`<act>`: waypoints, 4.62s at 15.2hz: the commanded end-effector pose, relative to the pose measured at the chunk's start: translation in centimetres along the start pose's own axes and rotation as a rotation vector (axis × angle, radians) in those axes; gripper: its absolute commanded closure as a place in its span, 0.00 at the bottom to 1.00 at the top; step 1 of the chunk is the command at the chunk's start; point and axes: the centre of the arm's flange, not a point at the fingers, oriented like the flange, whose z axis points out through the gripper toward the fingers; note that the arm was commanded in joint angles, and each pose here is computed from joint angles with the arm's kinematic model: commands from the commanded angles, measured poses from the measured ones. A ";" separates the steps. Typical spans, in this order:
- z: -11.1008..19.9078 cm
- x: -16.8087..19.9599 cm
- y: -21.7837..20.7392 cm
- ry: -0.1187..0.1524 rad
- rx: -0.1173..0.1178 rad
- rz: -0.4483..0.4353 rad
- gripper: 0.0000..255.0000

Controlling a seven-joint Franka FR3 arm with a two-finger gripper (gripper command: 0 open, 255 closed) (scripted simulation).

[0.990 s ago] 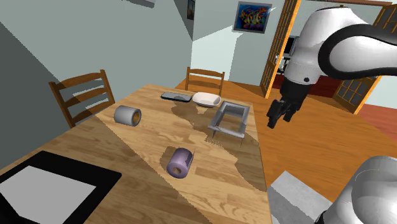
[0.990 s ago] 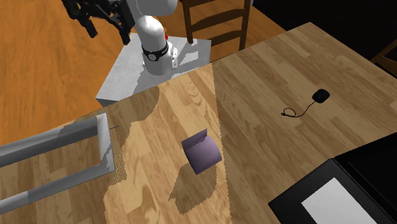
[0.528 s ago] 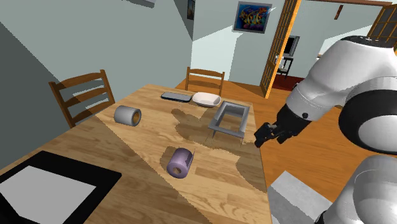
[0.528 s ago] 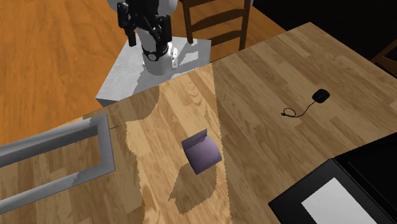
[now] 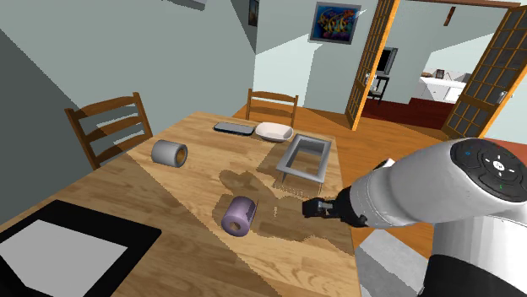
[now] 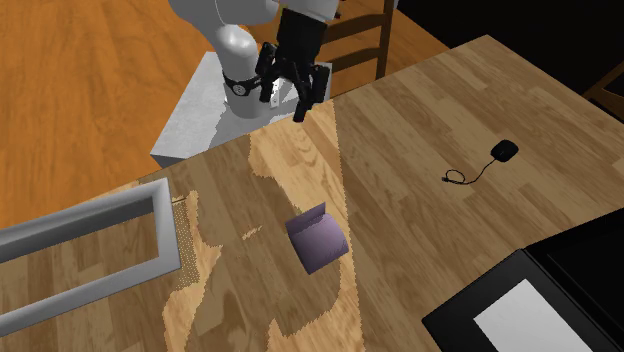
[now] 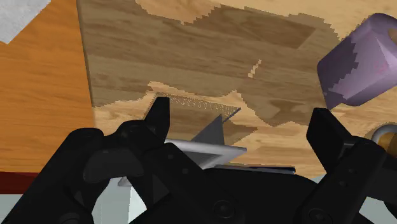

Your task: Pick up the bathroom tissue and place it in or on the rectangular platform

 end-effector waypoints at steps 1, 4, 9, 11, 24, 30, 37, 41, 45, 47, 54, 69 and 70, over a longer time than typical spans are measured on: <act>1.3 -2.5 -1.8 0.079 0.004 0.077 0.00; 3.3 -5.6 -5.3 0.194 0.004 0.181 0.00; 7.1 -9.3 -11.8 0.386 0.005 0.352 0.00; 8.9 -10.3 -14.6 0.463 0.005 0.421 0.00; 15.5 -9.0 -19.2 0.605 0.005 0.548 0.00; 15.5 -9.0 -19.2 0.605 0.005 0.548 0.00; 15.5 -9.0 -19.2 0.605 0.005 0.548 1.00; 15.1 -8.7 -19.3 0.605 0.005 0.548 1.00; 13.4 -7.5 -19.6 0.605 0.005 0.548 1.00; 12.5 -6.9 -19.7 0.605 0.005 0.548 1.00; 9.5 -4.8 -20.2 0.605 0.005 0.548 1.00; 3.1 -0.3 -21.2 0.605 0.005 0.548 1.00; 2.7 0.0 -21.3 0.605 0.005 0.548 1.00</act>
